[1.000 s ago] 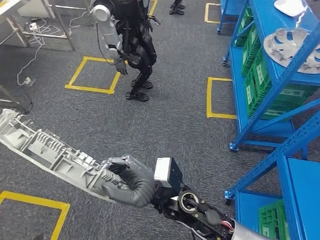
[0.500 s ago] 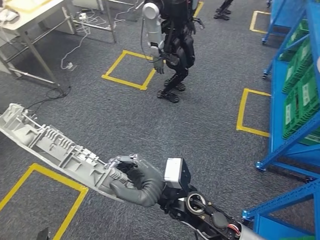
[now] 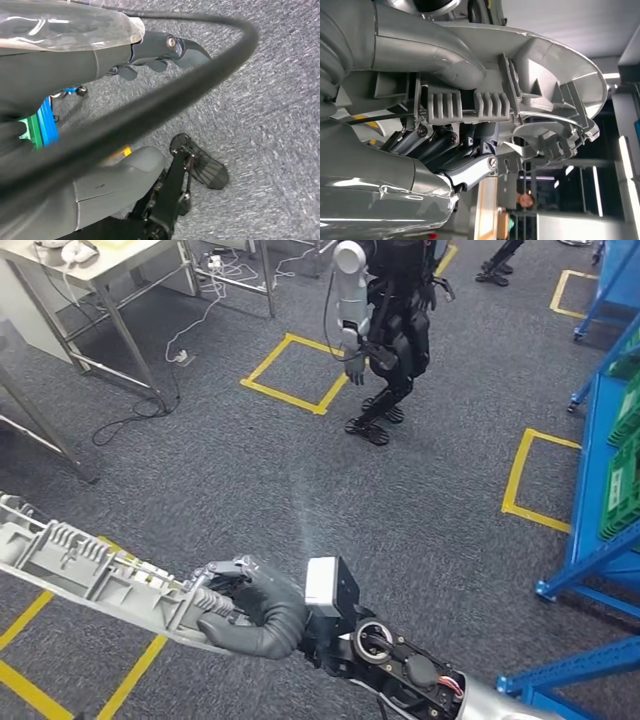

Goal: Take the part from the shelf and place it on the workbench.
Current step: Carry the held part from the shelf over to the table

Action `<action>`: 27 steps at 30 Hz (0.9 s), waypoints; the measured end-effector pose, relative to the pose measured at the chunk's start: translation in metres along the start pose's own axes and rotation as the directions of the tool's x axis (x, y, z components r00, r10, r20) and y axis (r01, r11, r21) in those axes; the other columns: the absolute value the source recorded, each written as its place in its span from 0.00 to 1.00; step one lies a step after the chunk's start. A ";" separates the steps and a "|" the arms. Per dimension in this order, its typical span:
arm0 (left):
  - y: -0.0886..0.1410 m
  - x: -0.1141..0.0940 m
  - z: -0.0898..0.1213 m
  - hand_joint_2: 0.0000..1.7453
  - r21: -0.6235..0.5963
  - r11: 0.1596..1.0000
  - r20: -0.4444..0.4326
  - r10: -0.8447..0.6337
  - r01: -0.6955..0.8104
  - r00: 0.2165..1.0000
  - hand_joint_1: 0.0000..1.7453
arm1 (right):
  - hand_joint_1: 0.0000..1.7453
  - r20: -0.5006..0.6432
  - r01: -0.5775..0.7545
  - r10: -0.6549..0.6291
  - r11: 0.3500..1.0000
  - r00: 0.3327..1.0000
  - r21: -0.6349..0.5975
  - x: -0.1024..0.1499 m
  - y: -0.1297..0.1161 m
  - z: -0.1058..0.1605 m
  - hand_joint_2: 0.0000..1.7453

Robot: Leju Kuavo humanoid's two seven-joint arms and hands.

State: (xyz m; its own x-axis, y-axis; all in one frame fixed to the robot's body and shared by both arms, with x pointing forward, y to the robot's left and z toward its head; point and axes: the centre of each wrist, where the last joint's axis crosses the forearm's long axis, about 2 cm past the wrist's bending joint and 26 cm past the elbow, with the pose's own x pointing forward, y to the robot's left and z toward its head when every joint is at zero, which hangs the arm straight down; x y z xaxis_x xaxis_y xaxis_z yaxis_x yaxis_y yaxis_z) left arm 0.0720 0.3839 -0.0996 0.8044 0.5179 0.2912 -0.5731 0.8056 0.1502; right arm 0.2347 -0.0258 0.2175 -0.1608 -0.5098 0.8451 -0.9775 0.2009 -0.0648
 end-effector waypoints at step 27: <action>0.001 -0.002 0.000 1.00 -0.004 1.000 -0.021 -0.005 0.005 1.000 0.00 | 0.98 -0.015 -0.001 0.001 1.000 1.000 0.017 -0.003 0.006 -0.001 1.00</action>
State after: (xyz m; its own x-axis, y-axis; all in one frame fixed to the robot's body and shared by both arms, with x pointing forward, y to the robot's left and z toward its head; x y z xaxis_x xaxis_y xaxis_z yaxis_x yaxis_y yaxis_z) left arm 0.0701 0.3837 -0.1000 0.8105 0.5195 0.2705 -0.5682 0.8094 0.1481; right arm 0.2293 -0.0221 0.2154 -0.1596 -0.4972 0.8528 -0.9795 0.1874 -0.0741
